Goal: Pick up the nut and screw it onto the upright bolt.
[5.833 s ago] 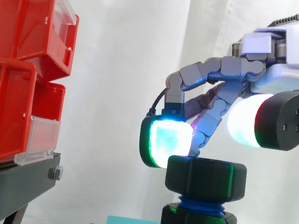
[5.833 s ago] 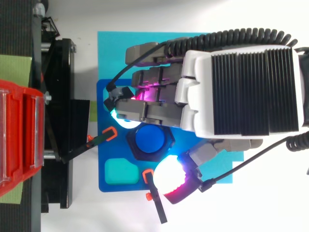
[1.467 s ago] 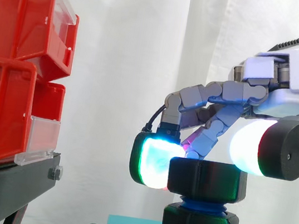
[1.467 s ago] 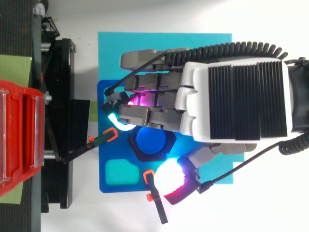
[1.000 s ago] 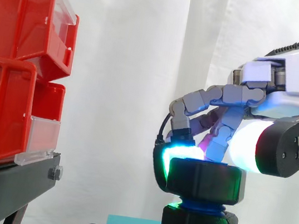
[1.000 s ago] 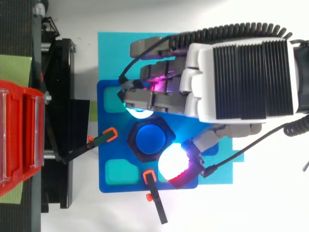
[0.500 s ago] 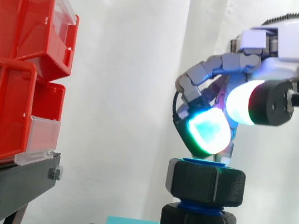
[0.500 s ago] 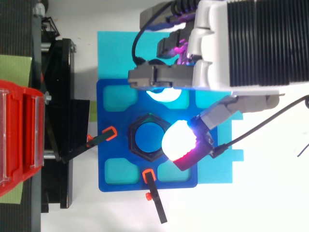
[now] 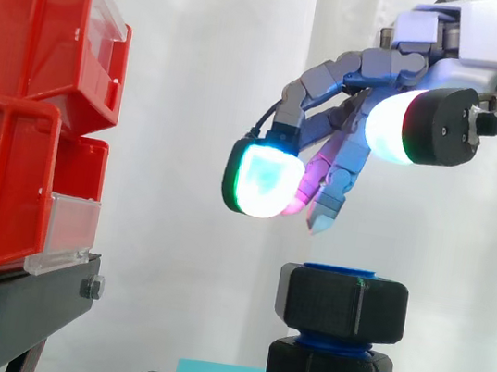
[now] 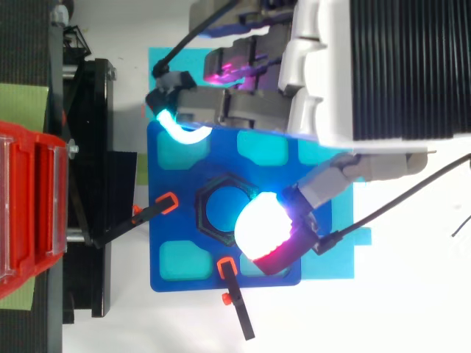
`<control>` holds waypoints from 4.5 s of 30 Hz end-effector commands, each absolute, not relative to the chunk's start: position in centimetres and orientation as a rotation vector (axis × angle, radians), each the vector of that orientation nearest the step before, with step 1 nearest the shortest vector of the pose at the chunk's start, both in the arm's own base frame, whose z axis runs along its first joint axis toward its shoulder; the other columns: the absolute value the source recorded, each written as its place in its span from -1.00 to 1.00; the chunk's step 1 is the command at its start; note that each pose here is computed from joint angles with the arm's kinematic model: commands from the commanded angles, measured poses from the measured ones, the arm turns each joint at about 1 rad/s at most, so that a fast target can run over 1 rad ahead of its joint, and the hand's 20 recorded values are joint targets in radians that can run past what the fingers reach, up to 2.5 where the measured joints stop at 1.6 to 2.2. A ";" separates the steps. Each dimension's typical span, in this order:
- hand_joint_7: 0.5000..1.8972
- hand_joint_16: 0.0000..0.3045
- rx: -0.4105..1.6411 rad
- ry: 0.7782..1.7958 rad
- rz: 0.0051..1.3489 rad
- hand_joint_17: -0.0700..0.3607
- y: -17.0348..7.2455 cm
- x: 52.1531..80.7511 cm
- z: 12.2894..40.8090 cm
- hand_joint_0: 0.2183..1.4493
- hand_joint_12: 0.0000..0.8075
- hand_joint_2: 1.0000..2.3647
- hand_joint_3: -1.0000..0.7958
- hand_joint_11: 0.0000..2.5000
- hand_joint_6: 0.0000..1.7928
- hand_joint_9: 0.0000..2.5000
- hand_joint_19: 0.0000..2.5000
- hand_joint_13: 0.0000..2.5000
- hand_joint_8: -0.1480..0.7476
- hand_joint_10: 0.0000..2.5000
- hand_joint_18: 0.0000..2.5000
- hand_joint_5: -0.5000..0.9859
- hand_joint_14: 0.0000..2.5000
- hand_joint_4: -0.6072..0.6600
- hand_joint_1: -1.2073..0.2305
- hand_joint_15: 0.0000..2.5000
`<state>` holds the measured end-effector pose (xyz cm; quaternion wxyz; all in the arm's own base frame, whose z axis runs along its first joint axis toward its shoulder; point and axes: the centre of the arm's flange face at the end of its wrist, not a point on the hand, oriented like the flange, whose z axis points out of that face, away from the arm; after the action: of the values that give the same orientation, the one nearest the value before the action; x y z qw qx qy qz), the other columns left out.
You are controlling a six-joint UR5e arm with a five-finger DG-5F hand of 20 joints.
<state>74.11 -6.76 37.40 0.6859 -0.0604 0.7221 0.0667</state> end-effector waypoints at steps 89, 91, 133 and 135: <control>-0.36 -0.78 -0.120 1.690 0.186 -0.33 -1.5 73.3 32.7 -0.61 -0.25 -1.00 -0.44 -1.00 -0.44 -0.69 -1.00 -0.64 -0.09 -1.00 -0.99 -0.47 -1.00 0.33 0.42 -1.00; -0.29 -0.79 -0.120 1.690 0.186 -0.33 -1.5 73.3 32.7 -0.60 -0.25 -1.00 -0.44 -1.00 -0.44 -0.69 -1.00 -0.64 -0.09 -1.00 -0.99 -0.45 -1.00 0.37 0.42 -1.00; 0.11 -0.97 -0.105 1.696 0.172 -0.62 -5.7 73.1 33.7 -0.51 -0.67 -1.00 -0.44 -1.00 -0.26 0.19 -1.00 -0.08 -0.08 -1.00 -0.42 -0.25 -1.00 0.09 0.27 -1.00; 0.09 -0.97 -0.107 1.700 0.168 -0.63 -6.0 73.1 34.3 -0.51 -0.68 -1.00 -0.44 -1.00 -0.25 0.24 -1.00 -0.06 -0.09 -1.00 -0.40 -0.25 -1.00 0.09 0.28 -1.00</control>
<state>73.11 -5.49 33.57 0.6566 -0.0462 0.7489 0.0760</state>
